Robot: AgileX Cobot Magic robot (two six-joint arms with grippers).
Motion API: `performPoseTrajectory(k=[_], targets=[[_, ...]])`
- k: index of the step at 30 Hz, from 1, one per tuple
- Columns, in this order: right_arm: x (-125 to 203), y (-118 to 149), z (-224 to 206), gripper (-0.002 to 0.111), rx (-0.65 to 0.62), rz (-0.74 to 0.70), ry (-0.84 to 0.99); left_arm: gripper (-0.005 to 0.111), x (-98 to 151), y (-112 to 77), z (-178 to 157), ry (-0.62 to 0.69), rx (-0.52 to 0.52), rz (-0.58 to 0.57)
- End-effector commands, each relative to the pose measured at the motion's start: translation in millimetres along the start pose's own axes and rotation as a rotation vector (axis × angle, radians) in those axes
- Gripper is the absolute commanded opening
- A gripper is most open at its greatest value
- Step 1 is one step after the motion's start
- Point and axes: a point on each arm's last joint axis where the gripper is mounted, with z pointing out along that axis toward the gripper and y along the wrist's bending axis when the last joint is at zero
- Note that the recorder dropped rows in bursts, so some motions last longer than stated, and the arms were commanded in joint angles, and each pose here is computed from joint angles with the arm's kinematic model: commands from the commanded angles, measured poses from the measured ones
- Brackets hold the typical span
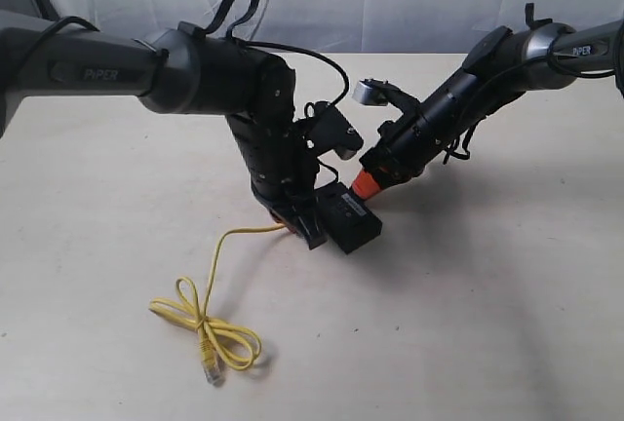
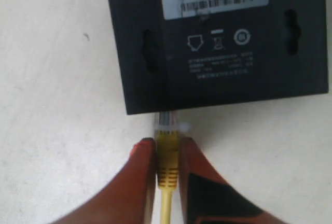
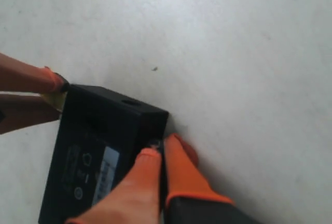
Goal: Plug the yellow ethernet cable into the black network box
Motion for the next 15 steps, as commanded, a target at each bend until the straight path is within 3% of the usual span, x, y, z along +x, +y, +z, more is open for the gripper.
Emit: performPoseTrajectory(k=[1, 9, 15], targets=[[4.0, -3.9, 5.7, -0.001, 0.014, 0.001, 0.015, 0.000, -5.3, 6.4, -17.0, -0.085, 0.000, -0.052], [3.9, -4.1, 5.7, -0.001, 0.016, 0.001, 0.014, 0.000, 12.7, 16.3, -20.8, -0.103, 0.099, -0.091], [3.9, -4.1, 5.7, -0.001, 0.016, 0.001, 0.014, 0.000, 23.4, 14.0, -10.8, -0.080, 0.096, -0.096]])
